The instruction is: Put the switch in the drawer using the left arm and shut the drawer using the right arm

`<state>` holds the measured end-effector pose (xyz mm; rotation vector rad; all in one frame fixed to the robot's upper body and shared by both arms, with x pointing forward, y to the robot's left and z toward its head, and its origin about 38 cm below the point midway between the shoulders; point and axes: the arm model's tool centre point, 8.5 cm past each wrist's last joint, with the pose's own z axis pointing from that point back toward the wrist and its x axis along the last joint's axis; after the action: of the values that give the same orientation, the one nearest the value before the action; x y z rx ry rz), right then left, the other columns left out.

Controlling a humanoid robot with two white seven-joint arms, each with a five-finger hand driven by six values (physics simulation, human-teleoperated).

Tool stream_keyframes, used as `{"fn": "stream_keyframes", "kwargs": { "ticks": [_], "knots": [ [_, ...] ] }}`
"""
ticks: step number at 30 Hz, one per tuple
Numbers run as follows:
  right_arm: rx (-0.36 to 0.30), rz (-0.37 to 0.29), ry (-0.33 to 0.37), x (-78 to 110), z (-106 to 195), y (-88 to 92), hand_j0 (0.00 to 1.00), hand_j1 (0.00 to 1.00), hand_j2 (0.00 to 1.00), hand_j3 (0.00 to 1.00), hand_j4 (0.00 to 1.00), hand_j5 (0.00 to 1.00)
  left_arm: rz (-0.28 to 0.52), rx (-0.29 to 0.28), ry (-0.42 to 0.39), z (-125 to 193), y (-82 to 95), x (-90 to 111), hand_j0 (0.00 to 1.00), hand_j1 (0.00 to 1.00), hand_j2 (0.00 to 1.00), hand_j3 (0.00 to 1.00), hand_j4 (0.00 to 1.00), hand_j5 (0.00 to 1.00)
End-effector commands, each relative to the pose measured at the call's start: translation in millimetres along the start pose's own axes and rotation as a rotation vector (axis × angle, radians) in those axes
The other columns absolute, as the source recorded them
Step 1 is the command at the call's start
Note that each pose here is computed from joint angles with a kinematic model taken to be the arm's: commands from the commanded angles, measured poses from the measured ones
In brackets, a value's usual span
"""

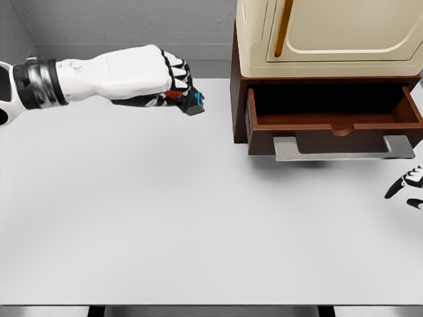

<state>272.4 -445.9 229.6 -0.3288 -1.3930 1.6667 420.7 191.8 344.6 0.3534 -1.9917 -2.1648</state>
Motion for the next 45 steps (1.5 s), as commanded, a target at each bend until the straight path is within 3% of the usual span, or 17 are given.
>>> {"fn": "stream_keyframes", "kwargs": {
  "ticks": [1, 8, 14, 17, 20, 21, 24, 26, 30, 35, 38, 41, 45],
  "knots": [
    [-0.005, -0.005, -0.001, 0.0, 0, -1.1, 0.57, 0.57, 0.57, 0.57, 0.57, 0.57, 0.023, 0.038, -0.038, -6, 6.4, 8, 0.38, 0.38, 0.38, 0.38, 0.38, 0.38],
    [-0.005, -0.005, -0.001, 0.0, 0, -1.1, 0.57, 0.57, 0.57, 0.57, 0.57, 0.57, 0.026, 0.047, -0.164, -67, 4.1, 28, 0.38, 0.38, 0.38, 0.38, 0.38, 0.38],
    [-0.004, -0.005, -0.002, 0.4, 0, -0.8, 0.57, 0.57, 0.57, 0.57, 0.57, 0.57, 0.002, 0.071, -0.23, -100, 21.0, 39, 0.38, 0.38, 0.38, 0.38, 0.38, 0.38],
    [-0.005, -0.004, -0.002, 0.4, 0, -1.3, 0.57, 0.57, 0.57, 0.57, 0.57, 0.57, 0.045, 0.021, -0.234, -140, 10.3, 30, 0.38, 0.38, 0.38, 0.38, 0.38, 0.38],
    [-0.005, -0.004, -0.002, 0.4, 0, -1.3, 0.57, 0.57, 0.57, 0.57, 0.57, 0.57, 0.044, 0.016, -0.263, -156, 9.1, 39, 0.38, 0.38, 0.38, 0.38, 0.38, 0.38],
    [-0.004, -0.005, -0.002, 0.4, 0, -0.8, 0.57, 0.57, 0.57, 0.57, 0.57, 0.57, 0.045, 0.017, -0.262, -165, 13.2, 37, 0.38, 0.38, 0.38, 0.38, 0.38, 0.38],
    [-0.005, -0.004, -0.002, 0.4, 0, -1.3, 0.57, 0.57, 0.57, 0.57, 0.57, 0.57, 0.069, -0.023, -0.219, -187, 3.2, 23, 0.38, 0.38, 0.38, 0.38, 0.38, 0.38],
    [-0.004, -0.005, -0.002, 0.4, 0, -0.8, 0.57, 0.57, 0.57, 0.57, 0.57, 0.57, 0.068, -0.016, -0.217, -197, 11.6, 21, 0.38, 0.38, 0.38, 0.38, 0.38, 0.38],
    [-0.005, -0.004, -0.002, 0.4, 0, -1.3, 0.57, 0.57, 0.57, 0.57, 0.57, 0.57, 0.07, -0.013, -0.22, -204, 14.7, 22, 0.38, 0.38, 0.38, 0.38, 0.38, 0.38],
    [-0.005, -0.004, -0.002, 0.4, 0, -1.3, 0.57, 0.57, 0.57, 0.57, 0.57, 0.57, 0.105, -0.025, -0.198, -212, 6.2, 15, 0.4, 0.4, 0.4, 0.4, 0.4, 0.4],
    [-0.005, -0.004, -0.002, 0.4, 0, -1.3, 0.57, 0.57, 0.57, 0.57, 0.57, 0.57, 0.145, -0.04, -0.161, -215, -3.9, 3, 0.55, 0.55, 0.55, 0.55, 0.55, 0.55],
    [-0.004, -0.003, -0.002, 0.4, 0, -1.6, 0.57, 0.57, 0.57, 0.57, 0.57, 0.57, 0.153, -0.027, -0.169, -217, -1.4, 5, 0.75, 0.75, 0.75, 0.75, 0.75, 0.75],
    [-0.004, -0.003, -0.002, 0.4, 0, -1.6, 0.57, 0.57, 0.57, 0.57, 0.57, 0.57, 0.153, -0.011, -0.184, -221, 3.0, 9, 0.88, 0.88, 0.88, 0.88, 0.88, 0.88]
  ]
}}
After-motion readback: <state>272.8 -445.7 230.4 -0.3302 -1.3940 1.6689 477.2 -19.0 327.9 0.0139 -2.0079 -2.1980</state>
